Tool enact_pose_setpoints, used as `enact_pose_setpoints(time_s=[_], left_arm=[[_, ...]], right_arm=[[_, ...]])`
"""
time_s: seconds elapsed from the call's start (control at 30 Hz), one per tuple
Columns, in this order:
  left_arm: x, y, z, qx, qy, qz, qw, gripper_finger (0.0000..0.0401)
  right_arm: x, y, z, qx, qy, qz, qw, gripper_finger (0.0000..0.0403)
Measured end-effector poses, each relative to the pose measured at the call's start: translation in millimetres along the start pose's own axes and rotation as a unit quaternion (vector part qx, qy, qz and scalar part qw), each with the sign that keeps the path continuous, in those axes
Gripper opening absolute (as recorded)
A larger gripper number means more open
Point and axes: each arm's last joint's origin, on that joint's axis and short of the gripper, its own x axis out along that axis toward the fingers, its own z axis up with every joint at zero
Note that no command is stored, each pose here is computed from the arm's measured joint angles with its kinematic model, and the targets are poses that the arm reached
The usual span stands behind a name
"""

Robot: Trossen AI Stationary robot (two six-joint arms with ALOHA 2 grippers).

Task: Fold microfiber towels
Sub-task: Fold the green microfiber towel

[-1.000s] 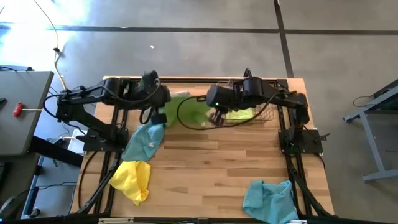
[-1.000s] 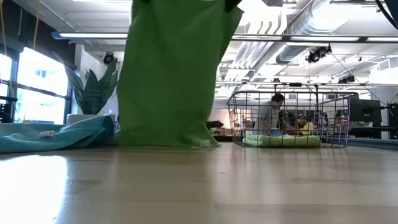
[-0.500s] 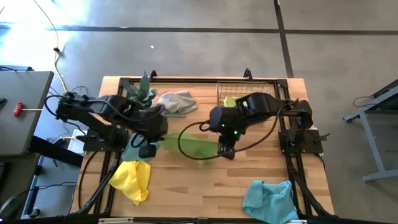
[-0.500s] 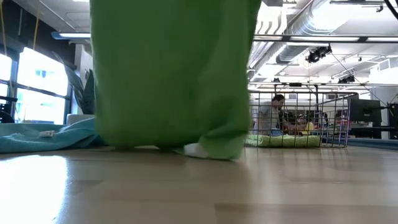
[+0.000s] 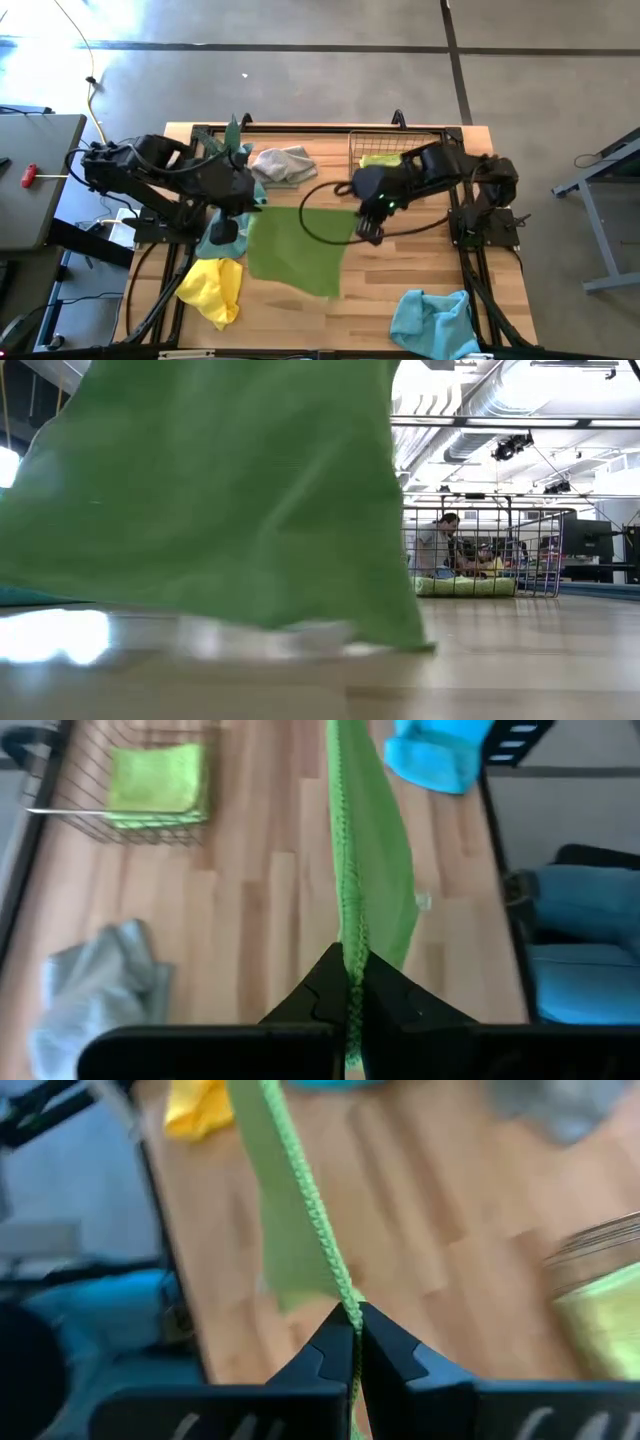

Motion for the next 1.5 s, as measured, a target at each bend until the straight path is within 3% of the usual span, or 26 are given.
enact_pose_setpoints(time_s=[0.1,0.2,0.27,0.33,0.4,0.43,0.47,0.53,0.63,0.73,0.9,1.1,1.33,1.5], left_arm=[[0.0,5.8,1.7,0.012,-0.005,0.032,0.999,0.0000],[-3.1,15.9,4.5,0.049,-0.016,0.089,0.995,0.0000],[-5.1,23.4,6.7,0.087,-0.019,0.138,0.986,0.0000],[-6.1,31.7,9.5,0.117,-0.021,0.195,0.973,0.0000],[-6.9,39.2,12.3,0.129,-0.023,0.242,0.961,0.0000],[-7.3,42.2,13.2,0.130,-0.022,0.258,0.957,0.0000],[-7.4,44.4,13.5,0.127,-0.022,0.266,0.955,0.0000],[-7.3,46.2,12.8,0.113,-0.021,0.262,0.958,0.0000],[-4.6,42.7,7.2,0.072,-0.006,0.202,0.977,0.0000],[12.3,33.6,-3.6,0.005,0.034,0.136,0.990,0.0000],[71.1,4.0,-32.2,-0.027,0.115,0.098,0.988,0.0000],[133.3,-41.7,-67.6,-0.027,0.109,-0.003,0.994,0.0000],[175.1,-93.1,-98.8,-0.031,0.070,-0.080,0.994,0.0000],[201.7,-123.5,-108.7,-0.014,0.082,-0.132,0.988,0.0000]], right_arm=[[-15.0,-7.6,0.3,-0.021,-0.054,-0.043,0.997,0.0000],[-26.4,-14.1,1.3,-0.115,-0.108,-0.128,0.979,0.0000],[-30.6,-17.6,3.8,-0.183,-0.137,-0.220,0.948,0.0000],[-34.2,-21.4,8.7,-0.228,-0.160,-0.319,0.906,0.0000],[-35.6,-24.1,15.5,-0.246,-0.174,-0.393,0.869,0.0000],[-35.4,-25.2,17.8,-0.246,-0.178,-0.407,0.861,0.0000],[-34.4,-25.7,19.1,-0.244,-0.178,-0.405,0.863,0.0000],[-29.2,-26.2,19.5,-0.216,-0.179,-0.352,0.893,0.0000],[-14.9,-24.0,12.5,-0.152,-0.136,-0.232,0.951,0.0000],[9.7,-16.5,-0.8,-0.109,-0.065,-0.189,0.974,0.0000],[70.1,-2.5,-30.7,-0.115,0.038,-0.185,0.975,0.0000],[130.0,16.1,-69.8,-0.112,0.109,-0.112,0.981,0.0000],[168.1,44.8,-112.4,-0.119,0.153,0.023,0.981,0.0000],[174.4,57.1,-129.1,-0.130,0.158,0.054,0.977,0.0000]])
